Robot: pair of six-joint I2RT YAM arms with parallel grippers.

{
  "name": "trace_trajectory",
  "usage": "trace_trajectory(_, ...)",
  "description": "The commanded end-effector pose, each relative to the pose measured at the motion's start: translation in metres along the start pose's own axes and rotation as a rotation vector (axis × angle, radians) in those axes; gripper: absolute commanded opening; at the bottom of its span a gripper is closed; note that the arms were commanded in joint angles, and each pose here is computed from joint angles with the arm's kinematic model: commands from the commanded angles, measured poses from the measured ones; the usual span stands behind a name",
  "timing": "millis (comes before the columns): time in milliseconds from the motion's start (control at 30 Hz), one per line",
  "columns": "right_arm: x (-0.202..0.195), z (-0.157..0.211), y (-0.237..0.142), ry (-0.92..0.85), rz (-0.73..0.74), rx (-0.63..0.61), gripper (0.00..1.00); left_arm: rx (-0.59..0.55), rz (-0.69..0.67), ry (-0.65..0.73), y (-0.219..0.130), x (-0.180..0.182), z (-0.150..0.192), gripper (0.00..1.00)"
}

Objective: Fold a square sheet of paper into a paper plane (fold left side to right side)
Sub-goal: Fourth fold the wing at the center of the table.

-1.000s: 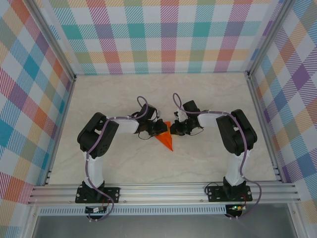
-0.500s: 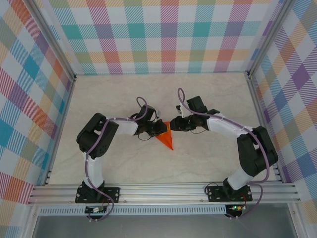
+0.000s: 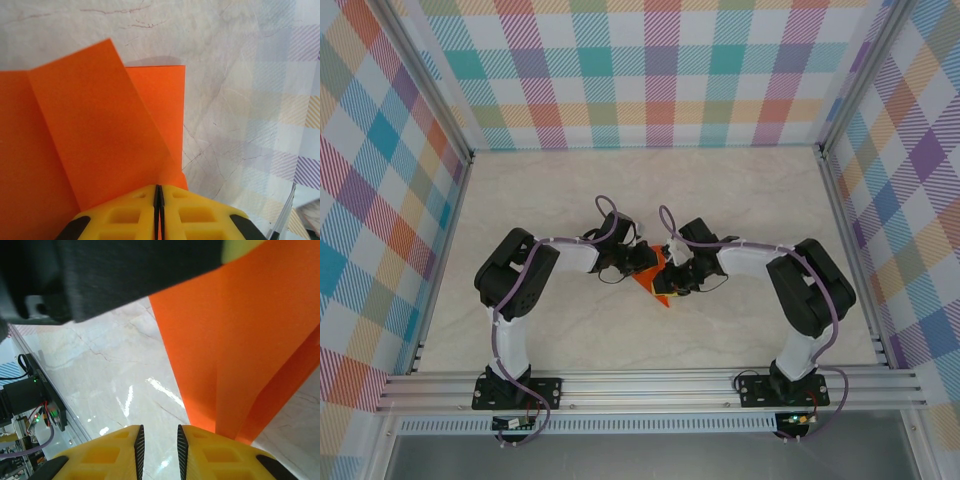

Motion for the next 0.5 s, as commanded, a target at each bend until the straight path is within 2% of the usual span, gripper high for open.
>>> trace_trajectory(0, -0.004, 0.001, 0.006, 0.017, 0.012, 0.019, 0.26, 0.097, -0.121, -0.047, 0.008, 0.029, 0.034, 0.12)
trace_trajectory(467, -0.017, 0.007, 0.012, 0.026, 0.089, 0.029, 0.27, 0.096, -0.122, -0.047, 0.008, 0.029, 0.034, 0.11)
Point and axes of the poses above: each hand's point on the last joint's axis, 136 mm out from that joint toward the fingers, its own y axis out along the fingers, its own x axis along the line the jaws close on, z = x × y, the point moved 4 cm from there along -y, back along the fingers, and after that the axes turned 12 degrees about y, right-handed, at the moved point
